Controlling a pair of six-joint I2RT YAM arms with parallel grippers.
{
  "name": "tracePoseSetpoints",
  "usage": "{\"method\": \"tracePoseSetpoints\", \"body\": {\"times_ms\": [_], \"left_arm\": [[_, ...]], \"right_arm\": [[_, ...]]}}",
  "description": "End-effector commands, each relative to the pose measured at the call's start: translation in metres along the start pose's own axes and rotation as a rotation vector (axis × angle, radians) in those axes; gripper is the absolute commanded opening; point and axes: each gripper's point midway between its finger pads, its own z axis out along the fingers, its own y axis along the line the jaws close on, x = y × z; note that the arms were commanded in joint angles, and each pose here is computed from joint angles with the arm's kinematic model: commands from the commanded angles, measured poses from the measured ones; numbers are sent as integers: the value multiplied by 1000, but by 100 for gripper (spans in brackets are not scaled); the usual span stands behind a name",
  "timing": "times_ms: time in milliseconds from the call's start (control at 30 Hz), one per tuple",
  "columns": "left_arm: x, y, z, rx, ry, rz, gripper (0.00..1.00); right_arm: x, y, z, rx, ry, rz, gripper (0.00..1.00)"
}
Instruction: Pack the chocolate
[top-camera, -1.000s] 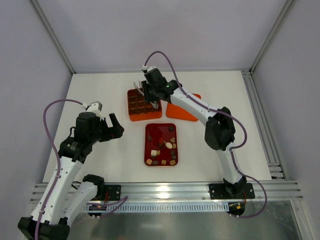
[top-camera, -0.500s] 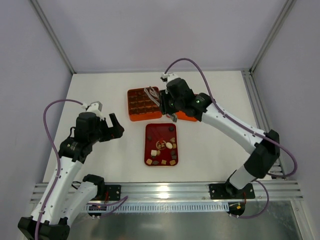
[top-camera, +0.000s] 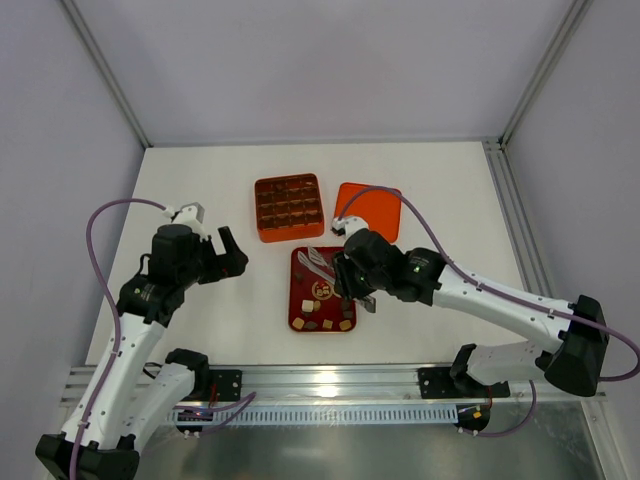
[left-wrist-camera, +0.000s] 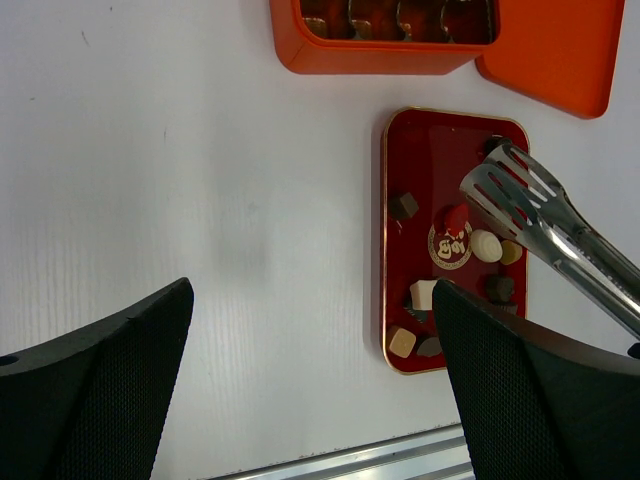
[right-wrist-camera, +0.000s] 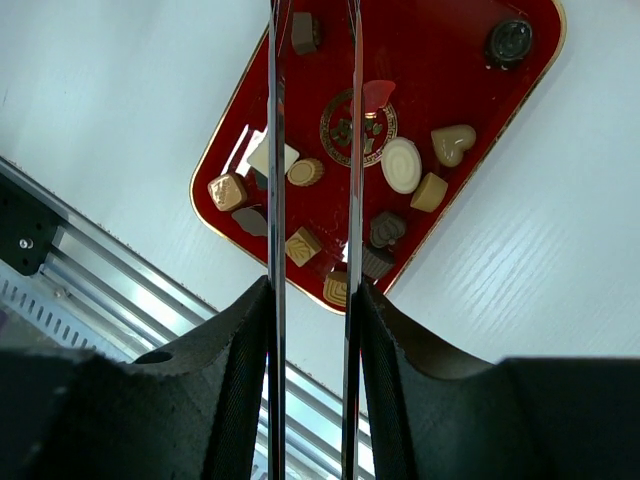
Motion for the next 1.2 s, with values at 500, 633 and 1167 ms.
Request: {"method": "tracePoseSetpoints", "body": {"times_ms": [500, 633, 1167], "left_arm": [[-6, -1, 1, -4, -29, -1, 100], [-7, -2, 0, -1, -31, 0, 100], [-7, -2, -1, 3, -35, 1, 100]], "right_arm": [[7, 22, 28, -52, 20, 13, 41], [10, 23, 34, -53, 34, 7, 41], [23, 19, 57, -14, 81, 2, 36]]}}
